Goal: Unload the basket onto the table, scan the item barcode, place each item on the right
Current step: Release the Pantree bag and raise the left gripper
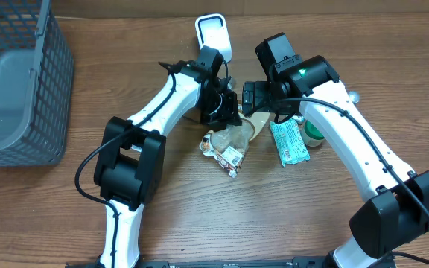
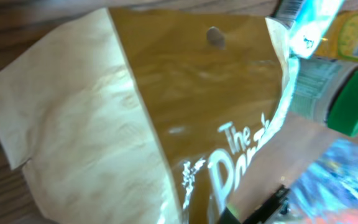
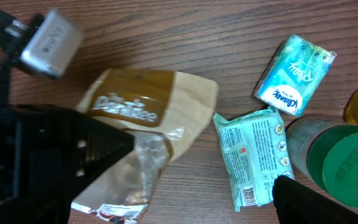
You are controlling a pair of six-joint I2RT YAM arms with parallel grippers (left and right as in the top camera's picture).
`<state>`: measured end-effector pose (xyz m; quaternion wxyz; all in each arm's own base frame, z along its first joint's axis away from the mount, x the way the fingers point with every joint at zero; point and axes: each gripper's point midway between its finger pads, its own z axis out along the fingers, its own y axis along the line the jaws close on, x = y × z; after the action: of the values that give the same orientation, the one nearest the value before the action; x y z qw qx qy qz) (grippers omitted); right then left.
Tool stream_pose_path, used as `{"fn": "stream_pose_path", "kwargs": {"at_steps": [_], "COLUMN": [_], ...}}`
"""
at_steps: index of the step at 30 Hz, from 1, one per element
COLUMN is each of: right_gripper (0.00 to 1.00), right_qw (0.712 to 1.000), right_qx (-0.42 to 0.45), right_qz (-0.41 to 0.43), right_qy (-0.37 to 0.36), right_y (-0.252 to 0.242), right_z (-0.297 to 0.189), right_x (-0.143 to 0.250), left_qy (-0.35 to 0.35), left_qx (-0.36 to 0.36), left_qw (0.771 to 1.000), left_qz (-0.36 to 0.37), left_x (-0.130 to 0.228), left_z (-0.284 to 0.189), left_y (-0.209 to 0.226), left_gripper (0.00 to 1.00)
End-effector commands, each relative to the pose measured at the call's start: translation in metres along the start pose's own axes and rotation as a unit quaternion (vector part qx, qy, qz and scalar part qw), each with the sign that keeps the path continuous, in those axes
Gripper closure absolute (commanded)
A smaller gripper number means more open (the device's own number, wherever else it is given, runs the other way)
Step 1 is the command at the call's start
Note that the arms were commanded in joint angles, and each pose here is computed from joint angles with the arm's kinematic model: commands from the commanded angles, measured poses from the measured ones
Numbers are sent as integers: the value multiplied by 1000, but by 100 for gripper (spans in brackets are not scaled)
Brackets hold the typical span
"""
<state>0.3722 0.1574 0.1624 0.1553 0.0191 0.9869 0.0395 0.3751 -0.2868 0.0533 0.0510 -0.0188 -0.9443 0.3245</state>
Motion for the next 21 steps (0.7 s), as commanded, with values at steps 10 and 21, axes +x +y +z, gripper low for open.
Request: {"fn": "stream_pose_path", "kwargs": {"at_steps": [10,21], "right_gripper": [0,0], "right_qw": [1000,1000], "right_qx": [-7,-7], "right_qz": [-2,-1], "right_qy": [-8,-8], "right_y": [4,4], "right_z": [-4,-4], "right_x": [-4,-4], "left_qy": [28,-24], "left_qx": [48,-3], "left_qw": [998,1000], "left_qz": [4,19], "left_x": [13,-19], "left_z": [9,-25], "left_y": [-13,10], "left_gripper": [0,0]}}
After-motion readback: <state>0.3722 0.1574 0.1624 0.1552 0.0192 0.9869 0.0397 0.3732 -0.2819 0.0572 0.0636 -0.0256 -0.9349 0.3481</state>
